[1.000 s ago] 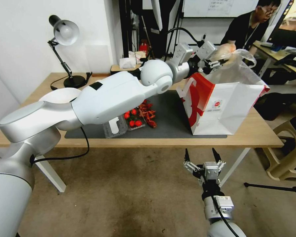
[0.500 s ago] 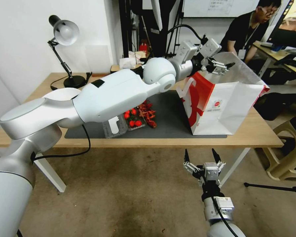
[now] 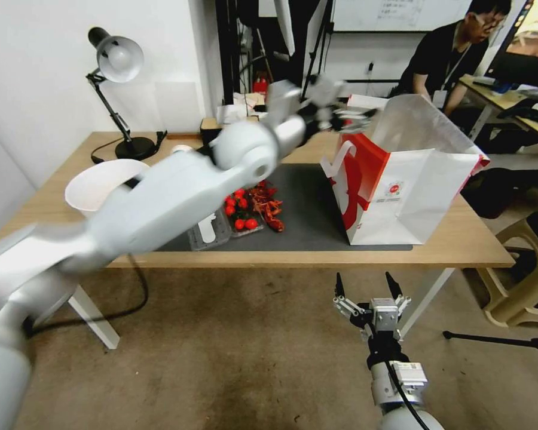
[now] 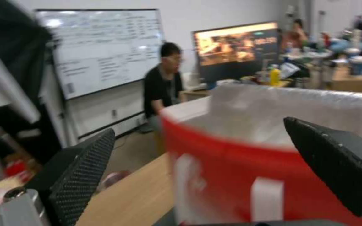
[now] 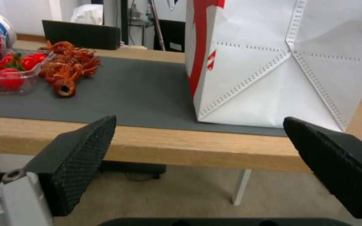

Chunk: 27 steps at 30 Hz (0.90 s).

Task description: Pick up the trash from the table and place it into the takeout bag.

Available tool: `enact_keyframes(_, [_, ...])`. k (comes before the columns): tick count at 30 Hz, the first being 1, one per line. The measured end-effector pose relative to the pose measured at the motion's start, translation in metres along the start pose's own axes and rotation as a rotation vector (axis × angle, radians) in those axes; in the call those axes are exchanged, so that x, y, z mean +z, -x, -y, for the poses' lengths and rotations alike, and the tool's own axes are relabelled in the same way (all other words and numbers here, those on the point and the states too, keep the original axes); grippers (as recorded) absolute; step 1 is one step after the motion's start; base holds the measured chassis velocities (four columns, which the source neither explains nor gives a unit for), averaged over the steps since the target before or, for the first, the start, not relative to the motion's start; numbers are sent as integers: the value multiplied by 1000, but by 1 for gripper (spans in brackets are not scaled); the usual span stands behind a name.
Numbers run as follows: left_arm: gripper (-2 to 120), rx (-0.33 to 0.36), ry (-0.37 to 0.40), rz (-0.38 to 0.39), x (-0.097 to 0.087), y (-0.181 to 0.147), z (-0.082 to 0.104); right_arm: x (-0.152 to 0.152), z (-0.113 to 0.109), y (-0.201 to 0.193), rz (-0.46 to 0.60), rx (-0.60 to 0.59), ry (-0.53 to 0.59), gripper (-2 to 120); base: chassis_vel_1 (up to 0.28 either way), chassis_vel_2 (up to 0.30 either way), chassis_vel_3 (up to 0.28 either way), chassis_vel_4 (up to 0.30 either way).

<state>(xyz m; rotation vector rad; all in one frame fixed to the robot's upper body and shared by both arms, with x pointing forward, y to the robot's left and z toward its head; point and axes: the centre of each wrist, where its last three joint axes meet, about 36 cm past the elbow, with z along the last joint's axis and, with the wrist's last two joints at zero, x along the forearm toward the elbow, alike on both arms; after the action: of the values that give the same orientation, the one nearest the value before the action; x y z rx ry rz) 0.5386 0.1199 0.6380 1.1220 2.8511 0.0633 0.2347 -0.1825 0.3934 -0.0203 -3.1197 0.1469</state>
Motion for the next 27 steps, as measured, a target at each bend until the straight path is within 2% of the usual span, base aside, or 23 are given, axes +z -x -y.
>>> enact_keyframes(2, [100,-67,-11,12,13,-31,-7,0,0,1,4,0,1,100,0,0,0,0])
enact_keyframes(3, [100,-67,-11,12,13,-31,-7,0,0,1,4,0,1,100,0,0,0,0])
enact_keyframes(5, [100,-135,-22,25,27,-61,-13,-1,0,1,6,0,2,100,0,0,0,0])
enact_keyframes(6, [100,-174,-24,24,39,-79,-12,-1,0,1,7,-1,2,100,0,0,0,0])
enact_keyframes(7, [100,-174,-24,24,39,-79,-12,-1,0,1,7,-1,2,100,0,0,0,0])
enact_keyframes(9, [100,-263,-1,41,66,-116,-9,-1,-2,2,10,-4,6,100,0,0,0,0])
enact_keyframes(10, [100,-263,-1,41,66,-116,-9,-1,-2,2,10,-4,6,100,0,0,0,0])
enact_keyframes(13, [100,-360,22,47,93,-154,1,-1,-3,2,12,-10,7,100,0,0,0,0])
enact_keyframes(14, [100,-360,22,47,93,-154,1,-1,-3,2,12,-10,7,100,0,0,0,0])
enact_keyframes(18, [100,-555,68,81,124,-204,21,-2,-5,0,12,-19,4,100,0,0,0,0])
enact_keyframes(19, [100,-555,68,81,124,-204,21,-2,-5,0,12,-19,4,100,0,0,0,0])
enact_keyframes(22, [100,-669,85,76,140,-233,41,-3,-6,-3,13,-19,3,100,0,0,0,0])
enact_keyframes(23, [100,-669,85,76,140,-233,41,-3,-6,-3,13,-19,3,100,0,0,0,0])
enact_keyframes(25, [100,-725,69,67,141,-253,53,-4,-6,-5,16,-17,2,100,0,0,0,0])
enact_keyframes(27, [100,-735,68,67,141,-256,54,-4,-6,-5,17,-17,1,100,0,0,0,0])
